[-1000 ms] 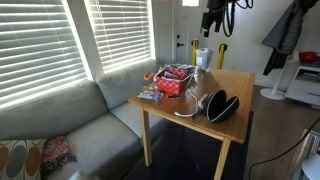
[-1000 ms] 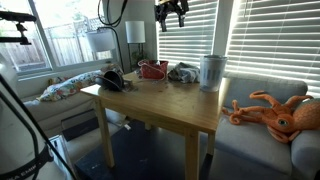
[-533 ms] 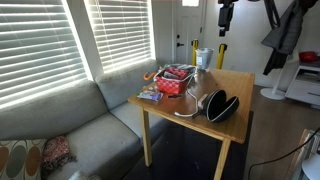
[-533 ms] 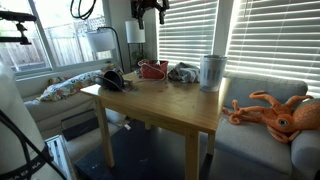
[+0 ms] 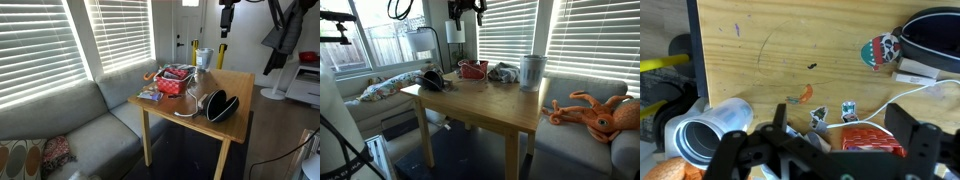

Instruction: Put the silver container in the clear container.

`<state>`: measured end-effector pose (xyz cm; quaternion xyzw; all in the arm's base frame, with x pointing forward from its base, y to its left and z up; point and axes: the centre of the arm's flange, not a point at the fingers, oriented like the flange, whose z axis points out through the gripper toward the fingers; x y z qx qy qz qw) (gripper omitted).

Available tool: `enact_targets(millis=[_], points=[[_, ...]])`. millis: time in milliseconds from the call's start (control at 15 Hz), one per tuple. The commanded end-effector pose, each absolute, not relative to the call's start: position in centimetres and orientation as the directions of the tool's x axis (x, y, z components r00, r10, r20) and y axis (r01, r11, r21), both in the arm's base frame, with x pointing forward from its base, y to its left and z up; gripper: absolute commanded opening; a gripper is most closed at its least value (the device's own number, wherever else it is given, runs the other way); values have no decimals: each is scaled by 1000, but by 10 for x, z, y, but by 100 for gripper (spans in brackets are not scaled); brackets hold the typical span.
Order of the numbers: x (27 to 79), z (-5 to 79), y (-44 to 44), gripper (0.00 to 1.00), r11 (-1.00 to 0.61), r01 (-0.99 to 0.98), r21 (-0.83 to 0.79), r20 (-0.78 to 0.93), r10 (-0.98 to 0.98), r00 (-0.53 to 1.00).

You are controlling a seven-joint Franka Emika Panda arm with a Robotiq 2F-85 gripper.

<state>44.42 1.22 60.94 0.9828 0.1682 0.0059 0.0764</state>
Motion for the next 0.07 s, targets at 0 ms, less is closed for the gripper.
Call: enact_targets(millis=[0], points=[[444, 609, 12, 100, -932, 330, 152, -14, 332, 943]])
